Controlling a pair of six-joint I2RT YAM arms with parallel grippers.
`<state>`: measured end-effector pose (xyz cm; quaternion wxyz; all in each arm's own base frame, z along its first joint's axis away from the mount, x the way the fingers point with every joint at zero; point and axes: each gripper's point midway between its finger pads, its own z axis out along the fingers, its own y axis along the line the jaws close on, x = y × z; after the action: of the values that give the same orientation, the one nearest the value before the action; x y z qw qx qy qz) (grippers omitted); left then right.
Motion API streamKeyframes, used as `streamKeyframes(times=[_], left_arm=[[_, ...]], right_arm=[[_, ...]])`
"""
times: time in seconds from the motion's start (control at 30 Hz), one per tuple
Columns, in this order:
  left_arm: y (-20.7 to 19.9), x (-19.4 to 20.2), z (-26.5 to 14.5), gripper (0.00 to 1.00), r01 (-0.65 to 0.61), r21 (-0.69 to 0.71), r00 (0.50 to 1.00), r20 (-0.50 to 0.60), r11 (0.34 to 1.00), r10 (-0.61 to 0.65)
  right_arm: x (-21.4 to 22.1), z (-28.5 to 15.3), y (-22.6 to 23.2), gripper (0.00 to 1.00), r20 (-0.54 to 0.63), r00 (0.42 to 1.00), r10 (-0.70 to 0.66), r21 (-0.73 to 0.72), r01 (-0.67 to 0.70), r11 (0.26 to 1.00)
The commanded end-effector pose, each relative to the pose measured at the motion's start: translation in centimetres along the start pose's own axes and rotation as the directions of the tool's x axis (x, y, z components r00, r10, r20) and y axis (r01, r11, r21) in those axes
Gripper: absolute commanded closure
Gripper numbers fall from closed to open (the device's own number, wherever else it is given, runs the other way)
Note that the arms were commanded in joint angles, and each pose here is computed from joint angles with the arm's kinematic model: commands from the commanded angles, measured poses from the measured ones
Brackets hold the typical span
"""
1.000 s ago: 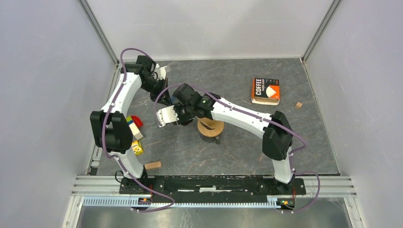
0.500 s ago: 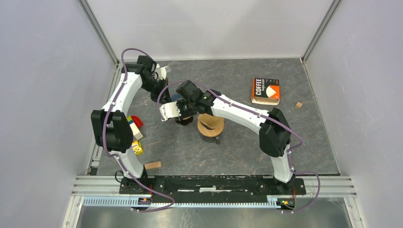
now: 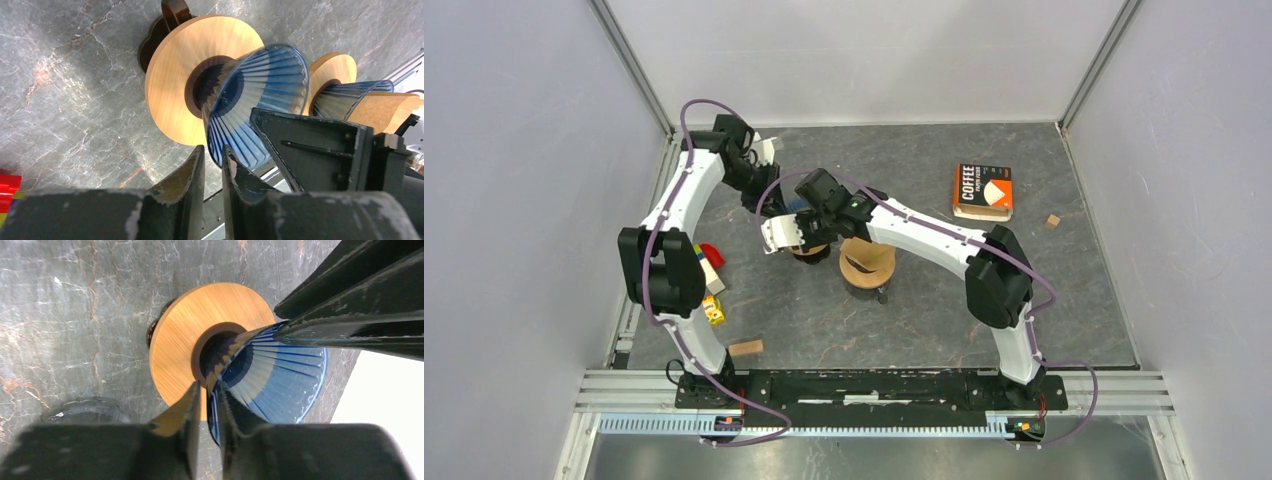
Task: Place the coffee filter in the dripper
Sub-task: Place the coffee dripper in the dripper holder.
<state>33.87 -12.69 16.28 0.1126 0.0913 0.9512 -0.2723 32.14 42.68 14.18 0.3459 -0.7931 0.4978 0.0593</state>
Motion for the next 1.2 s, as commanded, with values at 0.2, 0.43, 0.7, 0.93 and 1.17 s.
streamKeyframes(times=[0.2, 0.43, 0.7, 0.93, 1.17], left_arm=[[-0.7, -3.3, -1.3, 0.68, -0.043, -0.016, 0.995, 0.091, 0.999, 0.045], [0.0, -4.7, -0.6, 0.64, -0.051, -0.044, 0.994, 0.098, 0.998, 0.056], [-0.3, -4.5, 0.9, 0.67, -0.064, -0.046, 0.996, 0.061, 0.997, 0.066], [-0.2, -3.9, 1.4, 0.86, -0.069, -0.046, 0.996, 0.061, 0.997, 0.072], [0.6, -3.2, 1.9, 0.98, -0.102, -0.063, 0.993, 0.059, 0.993, 0.106]], right_arm=[[0.2, 0.0, -1.6, 0.83, 0.010, 1.000, 0.014, 0.032, -0.014, 0.999], [0.0, -0.3, -1.9, 0.85, 0.006, 1.000, 0.005, 0.035, -0.005, 0.999], [0.4, -0.3, -1.7, 0.87, -0.035, 0.999, -0.022, 0.031, 0.023, 0.999], [0.9, -0.3, -1.2, 0.89, -0.061, 0.998, -0.029, 0.027, 0.031, 0.999], [0.9, 0.3, -0.6, 0.91, -0.080, 0.996, -0.038, 0.018, 0.040, 0.999]])
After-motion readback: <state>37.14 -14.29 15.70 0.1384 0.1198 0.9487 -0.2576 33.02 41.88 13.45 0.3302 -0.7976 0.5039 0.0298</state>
